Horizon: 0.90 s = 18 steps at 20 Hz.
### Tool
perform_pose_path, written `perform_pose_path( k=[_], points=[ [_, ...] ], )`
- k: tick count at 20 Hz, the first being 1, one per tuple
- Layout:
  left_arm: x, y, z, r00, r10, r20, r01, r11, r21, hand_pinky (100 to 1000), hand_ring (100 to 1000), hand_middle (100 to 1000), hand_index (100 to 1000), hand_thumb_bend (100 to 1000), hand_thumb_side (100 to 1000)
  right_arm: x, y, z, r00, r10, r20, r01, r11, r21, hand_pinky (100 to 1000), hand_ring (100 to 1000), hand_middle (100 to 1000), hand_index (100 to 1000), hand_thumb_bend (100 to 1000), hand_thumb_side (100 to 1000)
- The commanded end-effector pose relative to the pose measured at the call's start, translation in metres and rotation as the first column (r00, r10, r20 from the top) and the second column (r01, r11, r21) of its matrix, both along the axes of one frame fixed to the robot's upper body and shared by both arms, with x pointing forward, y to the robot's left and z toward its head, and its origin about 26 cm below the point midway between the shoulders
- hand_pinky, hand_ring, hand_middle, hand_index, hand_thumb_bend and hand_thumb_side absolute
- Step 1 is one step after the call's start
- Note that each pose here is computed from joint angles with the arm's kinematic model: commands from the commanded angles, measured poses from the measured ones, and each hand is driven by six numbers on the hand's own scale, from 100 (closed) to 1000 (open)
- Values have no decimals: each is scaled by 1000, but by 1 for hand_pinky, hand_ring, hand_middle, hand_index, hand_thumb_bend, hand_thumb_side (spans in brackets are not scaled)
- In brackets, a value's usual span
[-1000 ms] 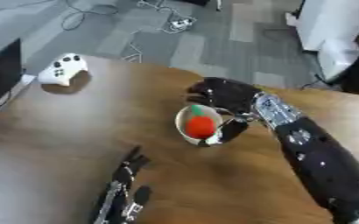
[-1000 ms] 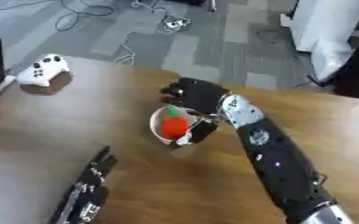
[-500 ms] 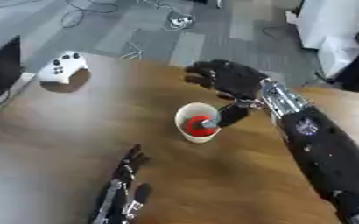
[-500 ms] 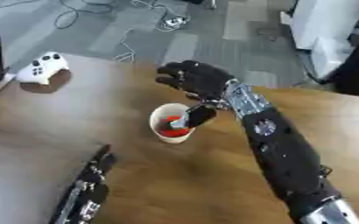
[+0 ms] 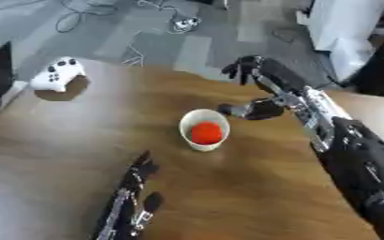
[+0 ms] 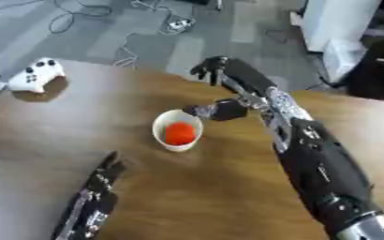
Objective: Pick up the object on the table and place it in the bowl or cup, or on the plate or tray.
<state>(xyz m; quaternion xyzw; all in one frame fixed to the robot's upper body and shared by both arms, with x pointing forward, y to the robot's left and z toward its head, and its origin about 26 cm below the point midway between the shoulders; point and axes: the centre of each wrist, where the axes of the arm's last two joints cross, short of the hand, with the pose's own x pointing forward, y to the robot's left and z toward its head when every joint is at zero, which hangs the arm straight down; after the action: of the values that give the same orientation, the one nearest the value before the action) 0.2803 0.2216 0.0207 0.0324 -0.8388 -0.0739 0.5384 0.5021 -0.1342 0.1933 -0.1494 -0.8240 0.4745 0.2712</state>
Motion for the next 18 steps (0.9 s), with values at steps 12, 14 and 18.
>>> perform_pose_path(
  k=[12,14,18],
  points=[
    [6,18,10,996,86,32,-86,996,-7,1000,1000,1000,811,653,771,-94,-77,-112,933,-56,-354,224,863,454,260,574,696,801,509,635],
    [7,19,7,995,96,24,-95,995,-11,1000,1000,1000,810,655,771,-117,-83,-141,906,-82,-416,281,851,444,251,558,684,797,499,603],
    [7,19,2,995,102,12,-101,995,-20,1000,1000,1000,811,659,773,-149,-90,-183,848,-93,-522,354,832,428,203,498,639,785,501,568]
  ],
)
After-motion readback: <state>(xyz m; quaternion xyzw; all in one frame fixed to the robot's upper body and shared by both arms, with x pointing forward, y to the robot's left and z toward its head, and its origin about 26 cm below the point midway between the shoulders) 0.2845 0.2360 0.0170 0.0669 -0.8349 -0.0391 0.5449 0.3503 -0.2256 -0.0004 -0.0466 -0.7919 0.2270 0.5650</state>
